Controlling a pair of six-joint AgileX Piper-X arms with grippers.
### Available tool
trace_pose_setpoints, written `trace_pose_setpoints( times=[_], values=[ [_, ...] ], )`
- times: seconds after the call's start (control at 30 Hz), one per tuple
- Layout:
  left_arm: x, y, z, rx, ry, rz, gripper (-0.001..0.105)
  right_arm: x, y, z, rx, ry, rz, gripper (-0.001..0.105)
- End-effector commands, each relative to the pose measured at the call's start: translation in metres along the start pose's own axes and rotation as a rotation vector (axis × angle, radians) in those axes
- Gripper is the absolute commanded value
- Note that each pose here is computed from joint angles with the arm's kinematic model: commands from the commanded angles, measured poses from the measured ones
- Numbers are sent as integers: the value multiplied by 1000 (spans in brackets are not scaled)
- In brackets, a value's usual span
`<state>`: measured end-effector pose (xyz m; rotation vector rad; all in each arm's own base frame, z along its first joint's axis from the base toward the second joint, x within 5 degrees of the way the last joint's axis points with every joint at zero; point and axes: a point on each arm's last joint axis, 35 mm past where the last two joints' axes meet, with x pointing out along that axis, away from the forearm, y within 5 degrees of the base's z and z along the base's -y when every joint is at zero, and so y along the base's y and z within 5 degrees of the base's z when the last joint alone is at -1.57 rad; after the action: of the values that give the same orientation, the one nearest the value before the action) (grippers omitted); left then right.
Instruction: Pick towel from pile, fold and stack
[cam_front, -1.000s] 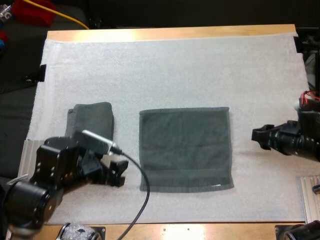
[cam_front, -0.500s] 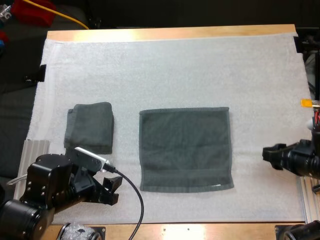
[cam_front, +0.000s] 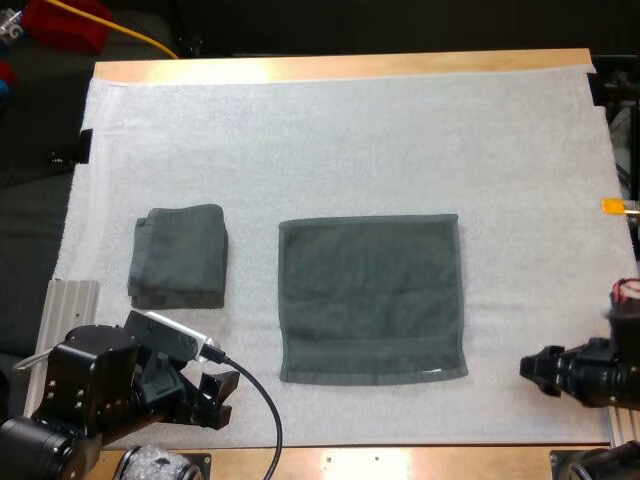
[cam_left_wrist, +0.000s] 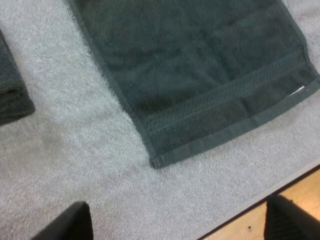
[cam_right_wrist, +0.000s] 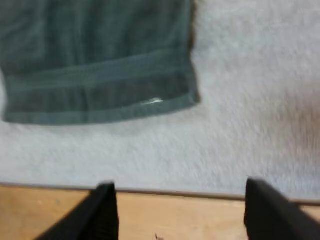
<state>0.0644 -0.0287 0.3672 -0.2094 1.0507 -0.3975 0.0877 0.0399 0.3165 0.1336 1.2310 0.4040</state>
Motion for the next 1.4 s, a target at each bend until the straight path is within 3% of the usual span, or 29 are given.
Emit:
trace_pose_setpoints(
  times=[0.0,0.33,0.47,0.87,1.37],
  values=[
    [-1,0,-2,-5,3,-7,67,4,-1,-2,4,-4,9,54],
    [41,16,-17,-68,134,26,67,62,-16,-8,65,13,84,54],
    [50,17,-20,-82,160,-16,67,79,-20,-9,94,19,120,54],
    [56,18,-19,-78,147,-40,67,122,-27,6,186,-6,152,54],
    [56,18,-19,-78,147,-40,67,164,-34,18,237,141,190,54]
  ],
)
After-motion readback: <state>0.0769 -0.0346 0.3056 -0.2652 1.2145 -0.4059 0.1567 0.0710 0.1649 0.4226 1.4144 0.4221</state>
